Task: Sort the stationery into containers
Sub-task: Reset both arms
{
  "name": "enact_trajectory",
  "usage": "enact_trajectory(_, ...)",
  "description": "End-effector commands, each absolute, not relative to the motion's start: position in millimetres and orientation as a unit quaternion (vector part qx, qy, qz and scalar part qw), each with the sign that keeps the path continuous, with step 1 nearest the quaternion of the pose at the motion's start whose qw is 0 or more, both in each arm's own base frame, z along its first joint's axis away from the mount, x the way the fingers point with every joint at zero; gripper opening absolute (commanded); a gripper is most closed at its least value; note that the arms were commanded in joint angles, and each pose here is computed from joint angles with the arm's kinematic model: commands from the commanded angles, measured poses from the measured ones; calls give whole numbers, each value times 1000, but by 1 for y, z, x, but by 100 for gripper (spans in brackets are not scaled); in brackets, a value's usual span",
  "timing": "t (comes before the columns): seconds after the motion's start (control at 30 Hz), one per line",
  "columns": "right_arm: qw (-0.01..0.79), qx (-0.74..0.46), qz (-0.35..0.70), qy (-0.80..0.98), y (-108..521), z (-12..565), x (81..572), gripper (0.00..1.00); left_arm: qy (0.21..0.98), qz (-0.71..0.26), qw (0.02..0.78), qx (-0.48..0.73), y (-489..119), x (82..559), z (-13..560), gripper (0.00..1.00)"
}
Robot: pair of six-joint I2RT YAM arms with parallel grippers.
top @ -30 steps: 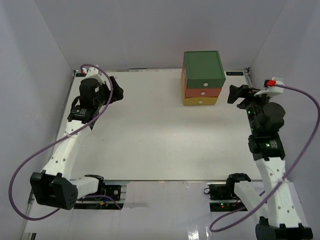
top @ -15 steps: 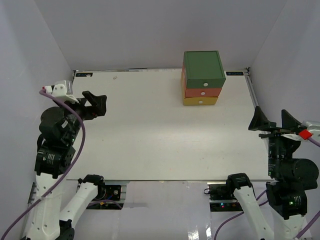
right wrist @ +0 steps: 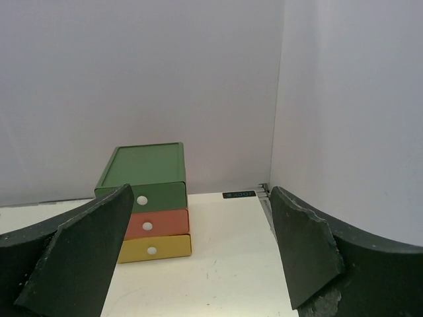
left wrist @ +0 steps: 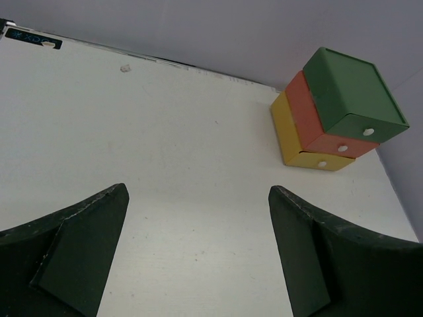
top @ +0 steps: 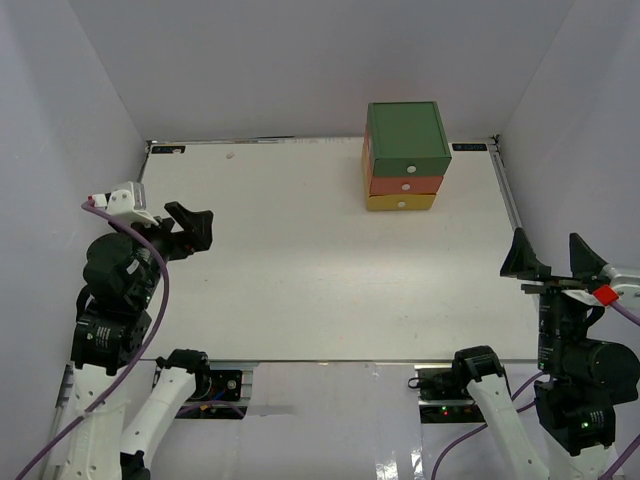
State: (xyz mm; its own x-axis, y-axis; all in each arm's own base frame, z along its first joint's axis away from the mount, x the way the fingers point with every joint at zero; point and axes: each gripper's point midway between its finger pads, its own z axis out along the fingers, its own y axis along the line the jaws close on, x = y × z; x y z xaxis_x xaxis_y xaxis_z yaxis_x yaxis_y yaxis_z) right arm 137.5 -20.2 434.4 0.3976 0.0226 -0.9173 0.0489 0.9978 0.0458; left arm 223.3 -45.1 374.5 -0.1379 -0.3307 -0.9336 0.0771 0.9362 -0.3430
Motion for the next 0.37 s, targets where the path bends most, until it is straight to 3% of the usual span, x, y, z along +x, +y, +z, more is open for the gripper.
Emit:
enact_trajectory(0.0,839,21,-11,544,-19,435,136,90,754,-171,629,-83,-53,227,360,98)
enact_trajectory(0.33,832,6,-9,554,-13,427,142,90,767,-173,612,-79,-56,229,343,98)
